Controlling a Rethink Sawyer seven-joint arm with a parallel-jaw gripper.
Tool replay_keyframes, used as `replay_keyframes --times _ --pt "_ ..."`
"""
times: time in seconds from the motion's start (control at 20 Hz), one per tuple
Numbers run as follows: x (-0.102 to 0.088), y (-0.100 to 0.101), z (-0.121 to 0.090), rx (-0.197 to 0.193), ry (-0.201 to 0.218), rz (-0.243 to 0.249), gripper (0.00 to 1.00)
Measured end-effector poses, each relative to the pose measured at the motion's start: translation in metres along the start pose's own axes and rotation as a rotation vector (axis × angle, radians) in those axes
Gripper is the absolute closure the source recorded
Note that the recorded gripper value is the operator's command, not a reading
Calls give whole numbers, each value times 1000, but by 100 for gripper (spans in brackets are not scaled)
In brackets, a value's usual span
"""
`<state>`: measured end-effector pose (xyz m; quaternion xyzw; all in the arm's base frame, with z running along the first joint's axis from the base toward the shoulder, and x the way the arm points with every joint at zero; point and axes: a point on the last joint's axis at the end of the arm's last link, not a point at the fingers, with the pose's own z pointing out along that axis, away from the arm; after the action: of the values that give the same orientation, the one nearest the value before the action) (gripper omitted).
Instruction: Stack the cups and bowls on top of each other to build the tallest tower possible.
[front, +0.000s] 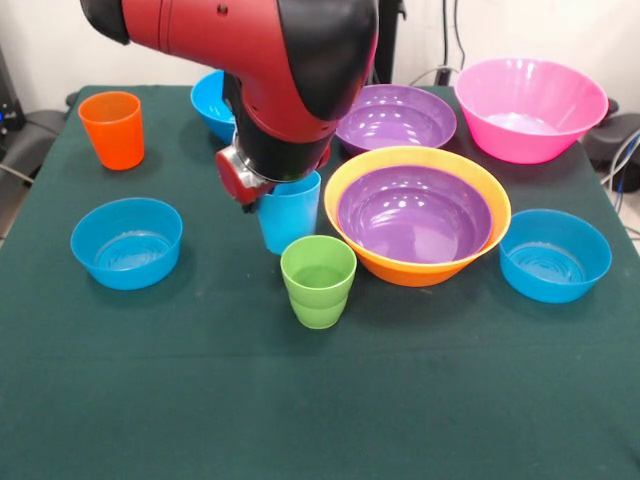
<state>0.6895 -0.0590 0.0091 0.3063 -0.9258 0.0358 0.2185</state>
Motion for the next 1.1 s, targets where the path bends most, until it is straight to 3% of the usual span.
replay_keyframes --times 0.5,1.1 --pt "-2 5 18 -19 19 -8 100" --pt "-3 4 19 -10 10 -8 100"
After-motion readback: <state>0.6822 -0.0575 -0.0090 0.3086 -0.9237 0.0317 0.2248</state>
